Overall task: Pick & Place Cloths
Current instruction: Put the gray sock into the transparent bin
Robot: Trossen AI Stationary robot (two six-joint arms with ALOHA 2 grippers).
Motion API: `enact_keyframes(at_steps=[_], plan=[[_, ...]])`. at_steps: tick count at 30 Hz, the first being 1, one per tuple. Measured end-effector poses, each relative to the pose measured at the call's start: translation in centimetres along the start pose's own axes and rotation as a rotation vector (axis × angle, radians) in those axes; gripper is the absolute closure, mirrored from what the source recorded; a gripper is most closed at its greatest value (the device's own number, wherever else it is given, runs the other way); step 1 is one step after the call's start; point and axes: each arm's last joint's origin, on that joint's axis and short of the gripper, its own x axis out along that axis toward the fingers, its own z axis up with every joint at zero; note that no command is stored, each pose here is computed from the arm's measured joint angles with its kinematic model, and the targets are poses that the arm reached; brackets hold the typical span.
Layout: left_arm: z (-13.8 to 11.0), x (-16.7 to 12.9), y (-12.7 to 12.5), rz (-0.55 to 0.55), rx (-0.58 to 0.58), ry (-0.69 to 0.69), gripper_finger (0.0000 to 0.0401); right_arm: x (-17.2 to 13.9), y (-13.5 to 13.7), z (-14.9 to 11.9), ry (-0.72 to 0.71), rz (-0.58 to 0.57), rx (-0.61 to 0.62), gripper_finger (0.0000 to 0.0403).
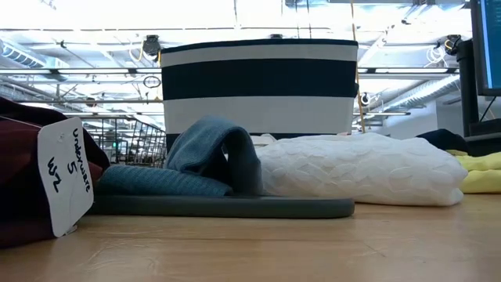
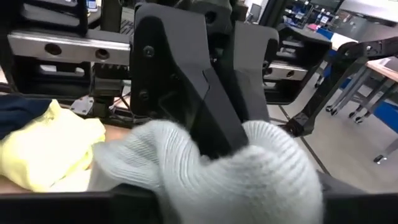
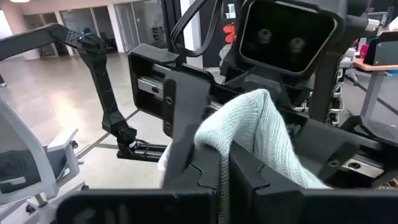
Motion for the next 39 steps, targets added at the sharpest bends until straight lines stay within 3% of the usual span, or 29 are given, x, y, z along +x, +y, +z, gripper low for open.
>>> enact_keyframes(at_steps=[6, 8, 16, 26, 34, 39], plan=[[-0.1, 0.0, -0.2, -0.058, 0.013, 0.031, 0.0354, 0.0, 0.0, 0.2, -0.018, 0.005, 0.003, 0.0399], [-0.2, 0.0, -0.2, -0.078, 0.020, 0.042, 0.0383, 0.0, 0.1, 0.3, -0.025, 0.008, 0.004, 0.0394], [-0.7, -0.2, -0.4, -0.150, -0.041, 0.126, 0.0389, 0.0, 0.1, 0.3, -0.037, 0.015, 0.031, 0.0339], [-1.6, -2.4, -0.5, -0.178, -0.257, 0.378, 0.0389, -0.5, 1.7, -0.9, 0.091, 0.038, 0.083, 0.0257], [-1.5, -6.4, -2.1, -0.158, -0.521, 0.530, 0.0389, -1.4, 2.1, -0.9, 0.153, 0.044, 0.072, 0.0253], [-2.2, -9.3, -3.1, -0.049, -0.689, 0.638, 0.0389, -2.2, 2.0, -0.5, 0.168, 0.039, 0.053, 0.0262]])
